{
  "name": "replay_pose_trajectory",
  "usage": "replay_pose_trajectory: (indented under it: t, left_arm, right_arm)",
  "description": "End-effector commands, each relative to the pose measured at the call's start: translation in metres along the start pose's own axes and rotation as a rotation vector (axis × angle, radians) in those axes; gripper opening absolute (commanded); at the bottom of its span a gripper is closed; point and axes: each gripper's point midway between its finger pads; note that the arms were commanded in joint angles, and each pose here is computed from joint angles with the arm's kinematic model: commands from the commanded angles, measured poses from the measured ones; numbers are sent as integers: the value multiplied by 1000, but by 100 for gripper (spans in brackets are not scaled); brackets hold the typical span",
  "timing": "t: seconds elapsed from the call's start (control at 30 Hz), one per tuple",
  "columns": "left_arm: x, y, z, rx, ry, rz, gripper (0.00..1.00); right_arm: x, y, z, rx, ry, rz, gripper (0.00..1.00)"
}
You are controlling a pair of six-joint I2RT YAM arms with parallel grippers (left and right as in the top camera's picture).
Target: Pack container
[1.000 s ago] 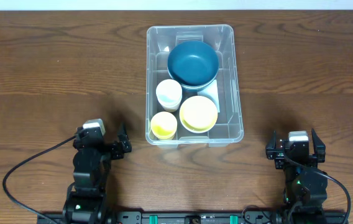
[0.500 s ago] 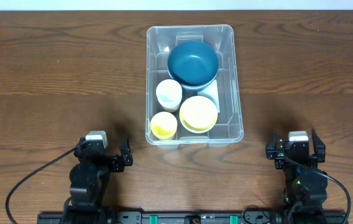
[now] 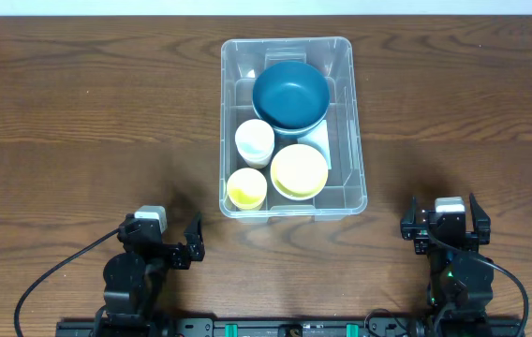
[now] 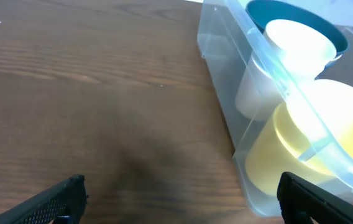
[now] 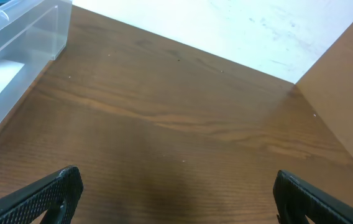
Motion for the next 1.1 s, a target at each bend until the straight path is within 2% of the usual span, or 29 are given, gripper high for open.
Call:
replay_pose_trajectory:
  t: [0.0, 0.23, 0.5, 0.77, 1.07]
  left_arm:
    - [9, -6, -11, -31, 19, -63, 98]
    - [20, -7, -6, -13, 25, -127, 98]
    - [61, -18, -17, -70, 40, -376, 98]
    - [67, -19, 9, 39, 50, -396, 98]
    - [67, -19, 9, 41, 50, -396, 98]
  right_arm:
    - [0, 0, 2, 4, -10, -1, 99]
    - [0, 0, 2, 4, -10, -1, 99]
    - [0, 0, 2, 4, -10, -1, 99]
    - [0, 0, 2, 4, -10, -1, 99]
    - [0, 0, 2, 4, -10, -1, 99]
Point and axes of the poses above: each gripper's point midway between its finger pads, its own y axis out along the fingers, its own x axis along the line the jaws close on, z = x × y, and after that the axes turned 1 degree about -y, right-handed
